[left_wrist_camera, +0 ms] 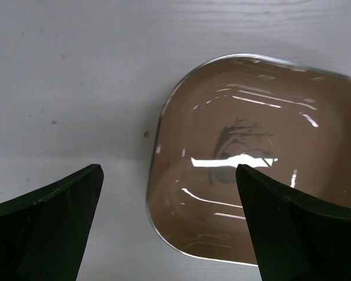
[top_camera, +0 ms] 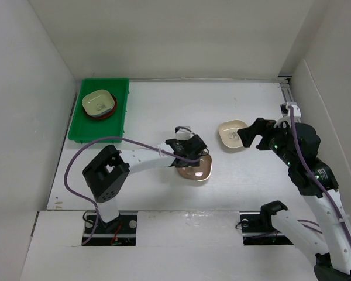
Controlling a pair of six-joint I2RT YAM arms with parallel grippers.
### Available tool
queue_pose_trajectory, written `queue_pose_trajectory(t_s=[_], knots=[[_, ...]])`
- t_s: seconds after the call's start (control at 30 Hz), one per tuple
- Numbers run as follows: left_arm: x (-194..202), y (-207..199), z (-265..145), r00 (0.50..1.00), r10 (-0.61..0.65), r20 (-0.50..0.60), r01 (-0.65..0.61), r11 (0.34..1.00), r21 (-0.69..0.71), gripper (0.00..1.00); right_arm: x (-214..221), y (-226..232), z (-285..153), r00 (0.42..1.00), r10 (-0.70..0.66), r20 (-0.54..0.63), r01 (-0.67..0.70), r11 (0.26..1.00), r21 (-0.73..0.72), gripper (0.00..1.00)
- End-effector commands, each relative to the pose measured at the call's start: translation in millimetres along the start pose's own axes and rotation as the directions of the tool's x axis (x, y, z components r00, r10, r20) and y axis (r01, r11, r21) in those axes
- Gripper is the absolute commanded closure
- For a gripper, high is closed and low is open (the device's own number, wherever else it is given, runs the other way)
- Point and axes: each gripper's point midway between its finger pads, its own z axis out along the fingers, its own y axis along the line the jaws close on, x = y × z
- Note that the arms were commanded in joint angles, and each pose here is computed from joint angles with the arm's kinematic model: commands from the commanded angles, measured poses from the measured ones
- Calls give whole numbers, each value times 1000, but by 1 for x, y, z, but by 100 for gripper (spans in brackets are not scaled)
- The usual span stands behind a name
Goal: Place the plates into the plastic bin on the countertop
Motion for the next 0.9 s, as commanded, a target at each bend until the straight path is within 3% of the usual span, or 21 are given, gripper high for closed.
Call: queue_pose_trajectory(t_s=[0.0, 0.1, 0.17, 0.2, 0.37, 0.43, 0.63, 0.73, 0.87], knots=[[-2, 18, -8, 996, -74, 39, 75, 997, -13, 4, -15, 14, -5, 999, -5, 43, 8, 998, -58, 0], [7, 26, 1, 997, -69, 42, 70, 997, -27, 17, -16, 16, -4, 999, -6, 49, 9, 997, -72, 0], [6, 29, 7, 996, -85, 31, 86, 996, -19, 36, -13, 18, -1, 999, -6, 34, 9, 996, -85, 0], [11, 32, 14, 996, -87, 16, 88, 996, -30, 57, -15, 19, -1, 999, -6, 42, 10, 996, -89, 0], [6, 43, 27, 994, -108, 19, 109, 992, -58, 100, -15, 20, -1, 999, 3, 42, 1, 996, -89, 0], [0, 55, 30, 992, -122, 31, 124, 988, -96, 100, -19, 21, -3, 999, 3, 50, 2, 996, -93, 0], [-104, 105, -2, 933, -306, 192, 327, 940, -93, 100, -17, 21, -1, 999, 3, 52, 2, 996, -93, 0], [-183, 137, -25, 865, -409, 291, 433, 901, -23, 100, -10, 19, 9, 1000, 3, 28, 0, 996, -94, 0], [-245, 202, -30, 783, -512, 352, 549, 836, -5, 100, -4, 19, 21, 1000, 2, 17, 0, 994, -109, 0]])
